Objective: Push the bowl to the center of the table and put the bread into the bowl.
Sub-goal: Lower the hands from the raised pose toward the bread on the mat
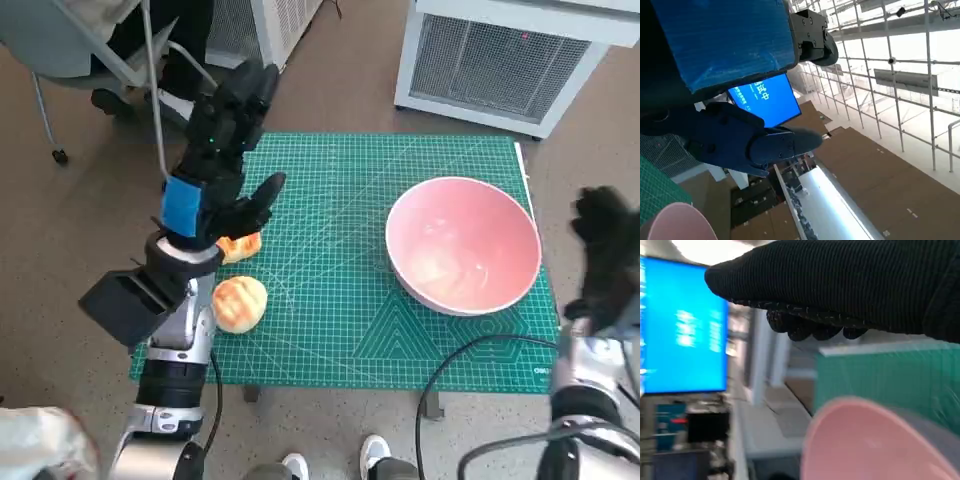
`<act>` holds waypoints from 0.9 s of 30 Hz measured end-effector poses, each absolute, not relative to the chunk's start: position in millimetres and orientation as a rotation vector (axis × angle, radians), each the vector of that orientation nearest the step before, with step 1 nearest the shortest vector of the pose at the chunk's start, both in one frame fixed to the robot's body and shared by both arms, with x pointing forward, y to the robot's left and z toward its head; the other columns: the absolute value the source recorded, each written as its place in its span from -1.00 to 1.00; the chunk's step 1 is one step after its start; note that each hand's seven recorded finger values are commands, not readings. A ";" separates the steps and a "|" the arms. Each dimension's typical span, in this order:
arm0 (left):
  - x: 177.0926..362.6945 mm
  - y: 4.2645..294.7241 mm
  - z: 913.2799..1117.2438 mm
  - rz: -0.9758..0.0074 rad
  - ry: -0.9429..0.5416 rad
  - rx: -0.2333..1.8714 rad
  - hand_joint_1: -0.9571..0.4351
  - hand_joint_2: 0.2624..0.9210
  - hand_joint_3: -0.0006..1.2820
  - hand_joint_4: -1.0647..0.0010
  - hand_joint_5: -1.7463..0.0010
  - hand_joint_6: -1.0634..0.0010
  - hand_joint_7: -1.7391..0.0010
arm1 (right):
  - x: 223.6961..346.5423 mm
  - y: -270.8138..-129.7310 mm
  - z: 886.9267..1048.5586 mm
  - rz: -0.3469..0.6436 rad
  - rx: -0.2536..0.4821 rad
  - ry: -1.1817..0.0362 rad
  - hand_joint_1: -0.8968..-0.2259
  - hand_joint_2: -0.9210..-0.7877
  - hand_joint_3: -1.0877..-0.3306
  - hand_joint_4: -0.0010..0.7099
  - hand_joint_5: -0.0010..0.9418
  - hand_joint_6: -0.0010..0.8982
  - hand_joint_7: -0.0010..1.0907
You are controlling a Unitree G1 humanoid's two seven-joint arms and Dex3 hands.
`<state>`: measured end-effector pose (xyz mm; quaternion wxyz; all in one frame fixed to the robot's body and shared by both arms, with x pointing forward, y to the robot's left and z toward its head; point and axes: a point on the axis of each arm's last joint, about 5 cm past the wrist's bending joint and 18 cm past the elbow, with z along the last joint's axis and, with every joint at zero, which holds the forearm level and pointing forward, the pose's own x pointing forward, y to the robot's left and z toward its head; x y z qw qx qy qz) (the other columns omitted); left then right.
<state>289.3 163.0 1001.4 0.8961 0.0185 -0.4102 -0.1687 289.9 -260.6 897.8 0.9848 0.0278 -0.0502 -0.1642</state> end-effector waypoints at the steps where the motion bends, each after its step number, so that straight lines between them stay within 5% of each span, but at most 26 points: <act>1: 288.8 163.9 1001.2 -0.346 -0.850 0.040 -0.34 1.00 -0.38 0.63 1.00 0.88 0.47 | 291.3 -258.0 897.4 -0.326 0.073 -0.090 0.13 -1.00 -0.29 -0.52 -0.99 -0.60 -0.76; 11: 283.3 173.4 1001.5 -0.321 -0.854 0.073 -0.36 1.00 -0.39 0.63 1.00 0.81 0.55 | 306.9 -228.6 898.8 -0.257 0.175 0.001 0.23 -1.00 -0.34 -0.38 -0.95 -0.45 -0.73; 27: 271.7 187.8 996.0 -0.248 -0.835 0.115 -0.37 1.00 -0.41 0.61 1.00 0.64 0.72 | 319.5 -194.3 904.3 -0.151 0.161 0.027 0.16 -1.00 -0.34 -0.35 -0.98 -0.42 -0.77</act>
